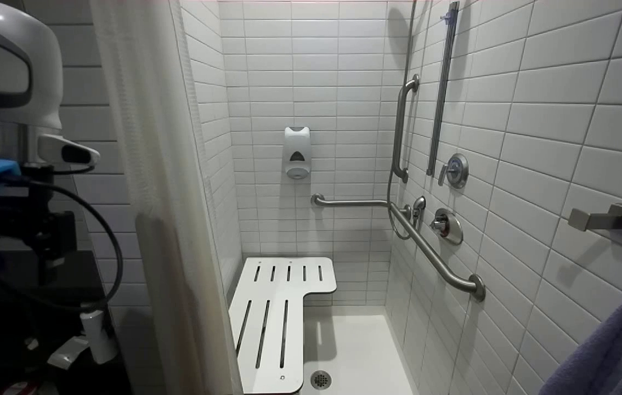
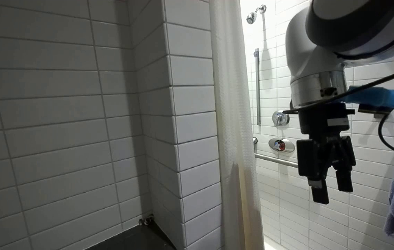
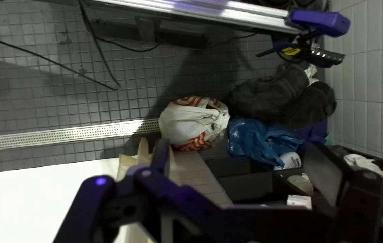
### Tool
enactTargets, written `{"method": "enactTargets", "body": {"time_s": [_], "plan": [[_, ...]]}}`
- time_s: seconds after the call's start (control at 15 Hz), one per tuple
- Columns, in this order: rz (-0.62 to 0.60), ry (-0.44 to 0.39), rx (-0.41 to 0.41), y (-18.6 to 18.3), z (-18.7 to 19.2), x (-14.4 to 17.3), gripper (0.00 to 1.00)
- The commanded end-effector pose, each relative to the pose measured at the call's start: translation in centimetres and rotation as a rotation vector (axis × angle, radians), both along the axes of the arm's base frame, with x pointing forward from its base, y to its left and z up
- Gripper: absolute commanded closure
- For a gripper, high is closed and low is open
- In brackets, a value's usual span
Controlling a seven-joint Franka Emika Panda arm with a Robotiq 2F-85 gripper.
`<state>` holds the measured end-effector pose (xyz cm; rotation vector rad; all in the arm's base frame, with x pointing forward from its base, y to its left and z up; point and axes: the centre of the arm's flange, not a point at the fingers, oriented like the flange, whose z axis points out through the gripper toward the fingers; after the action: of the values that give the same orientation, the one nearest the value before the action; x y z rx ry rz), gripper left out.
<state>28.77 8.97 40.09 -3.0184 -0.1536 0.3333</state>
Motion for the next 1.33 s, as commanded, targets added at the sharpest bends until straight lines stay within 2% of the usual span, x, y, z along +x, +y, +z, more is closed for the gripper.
{"method": "enactTargets", "body": {"time_s": [0.0, 0.4, 0.87, 1.0, 1.13, 1.27], "plan": [[0.024, -0.042, -0.106, -2.3, 1.7, 1.9, 0.0], [0.061, -0.144, -0.275, -3.4, 4.4, 2.9, 0.0], [0.086, -0.397, -0.552, -1.2, 6.6, 3.0, 0.0], [0.094, -0.443, -0.619, -0.6, 7.0, 2.9, 0.0], [0.088, -0.484, -0.66, -0.4, 7.0, 2.6, 0.0], [0.069, -0.526, -0.664, -0.2, 6.7, 2.3, 0.0]]}}
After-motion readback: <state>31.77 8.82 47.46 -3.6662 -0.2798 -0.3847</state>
